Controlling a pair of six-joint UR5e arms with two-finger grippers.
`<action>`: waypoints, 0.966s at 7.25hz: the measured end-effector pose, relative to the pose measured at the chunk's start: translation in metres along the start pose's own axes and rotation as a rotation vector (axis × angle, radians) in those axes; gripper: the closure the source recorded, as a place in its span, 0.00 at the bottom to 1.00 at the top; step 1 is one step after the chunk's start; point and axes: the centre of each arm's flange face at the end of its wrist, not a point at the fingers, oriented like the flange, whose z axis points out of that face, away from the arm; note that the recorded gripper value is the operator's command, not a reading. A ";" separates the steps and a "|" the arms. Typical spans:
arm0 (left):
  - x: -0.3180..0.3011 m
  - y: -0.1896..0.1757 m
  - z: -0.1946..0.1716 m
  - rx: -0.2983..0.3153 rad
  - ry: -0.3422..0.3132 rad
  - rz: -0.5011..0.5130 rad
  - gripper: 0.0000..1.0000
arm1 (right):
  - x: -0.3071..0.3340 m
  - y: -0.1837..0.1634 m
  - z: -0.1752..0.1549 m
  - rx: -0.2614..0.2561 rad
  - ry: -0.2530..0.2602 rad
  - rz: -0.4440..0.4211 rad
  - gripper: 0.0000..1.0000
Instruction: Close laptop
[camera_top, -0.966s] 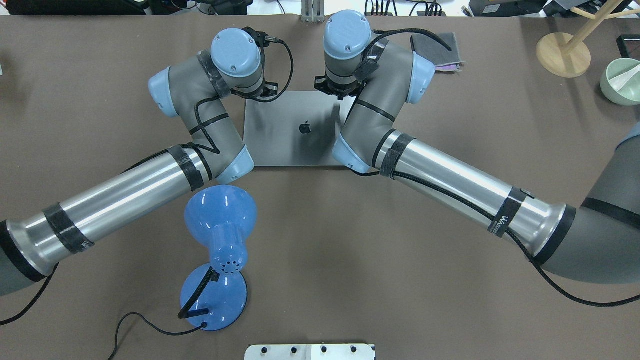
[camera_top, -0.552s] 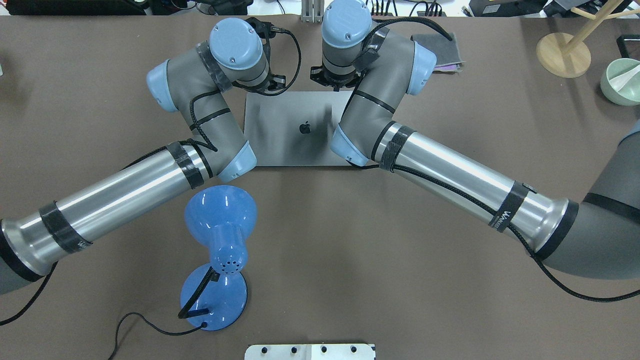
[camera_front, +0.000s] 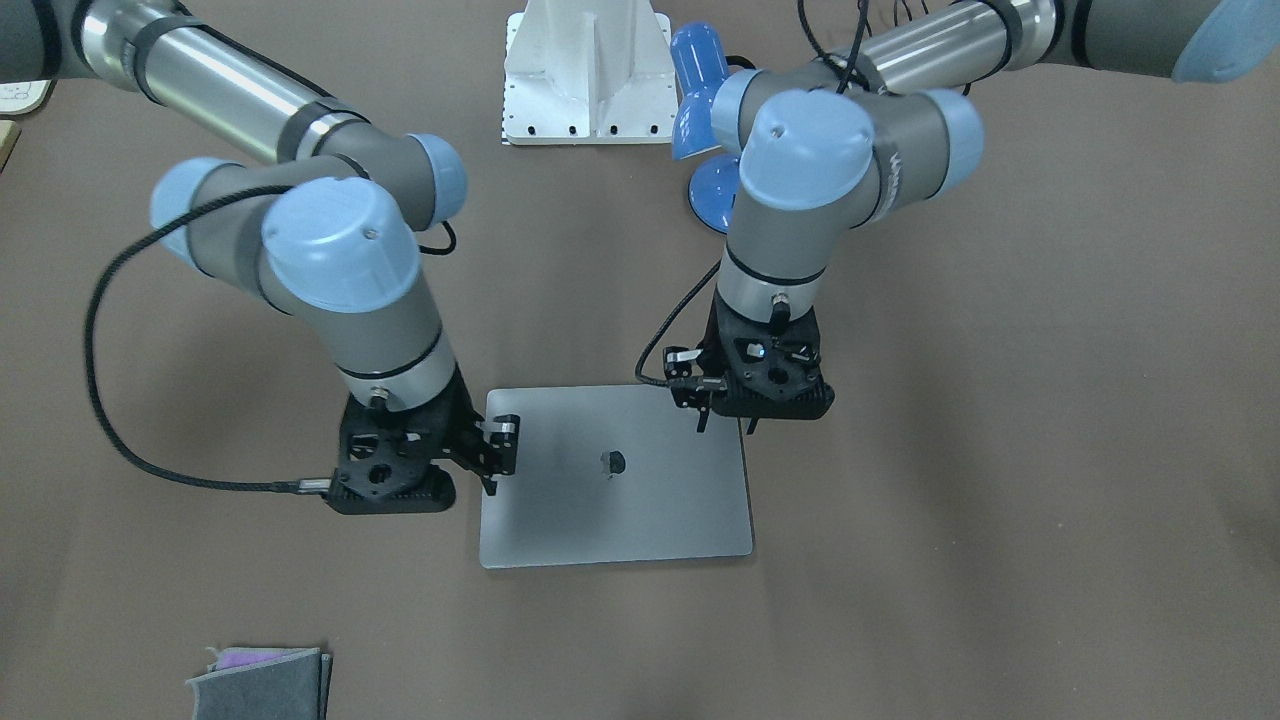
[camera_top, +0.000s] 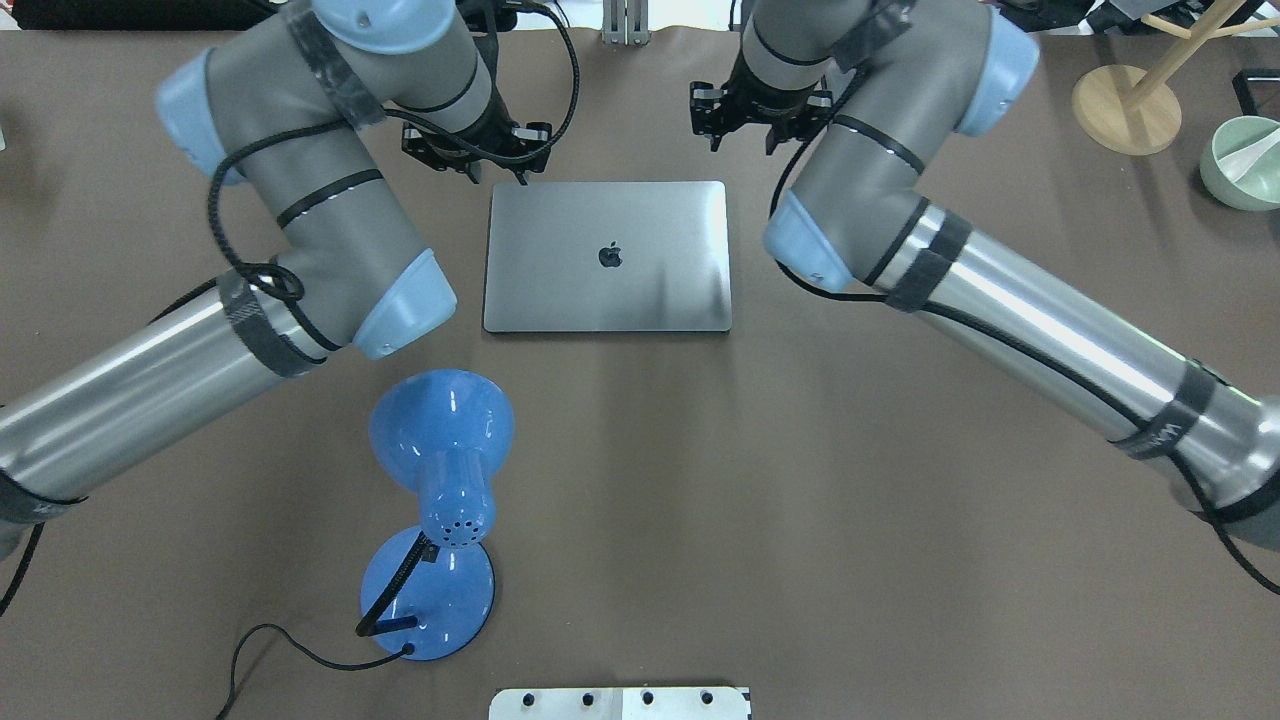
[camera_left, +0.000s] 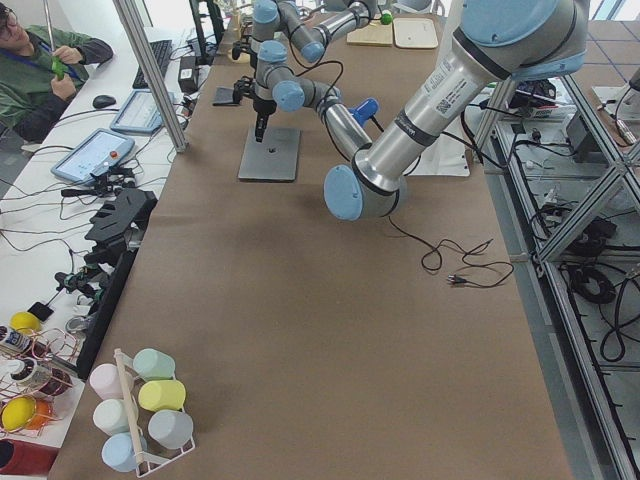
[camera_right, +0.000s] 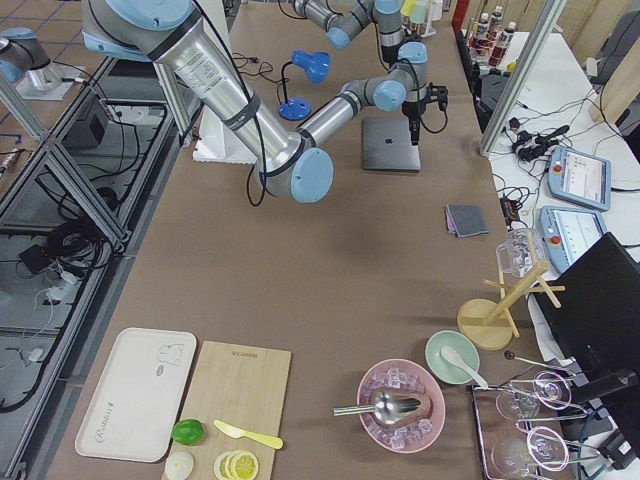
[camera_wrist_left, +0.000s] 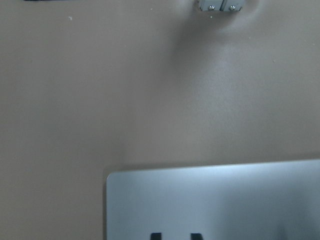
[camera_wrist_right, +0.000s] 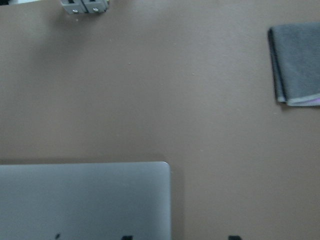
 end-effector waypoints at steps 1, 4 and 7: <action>-0.029 0.019 -0.046 -0.027 -0.032 0.055 0.02 | 0.050 0.016 -0.038 -0.021 0.014 -0.044 0.00; -0.205 0.055 -0.143 -0.105 -0.045 0.194 0.02 | 0.232 0.067 -0.138 -0.100 0.094 -0.208 0.00; -0.465 0.092 -0.155 -0.229 -0.082 0.323 0.02 | 0.430 0.127 -0.153 -0.230 0.110 -0.288 0.00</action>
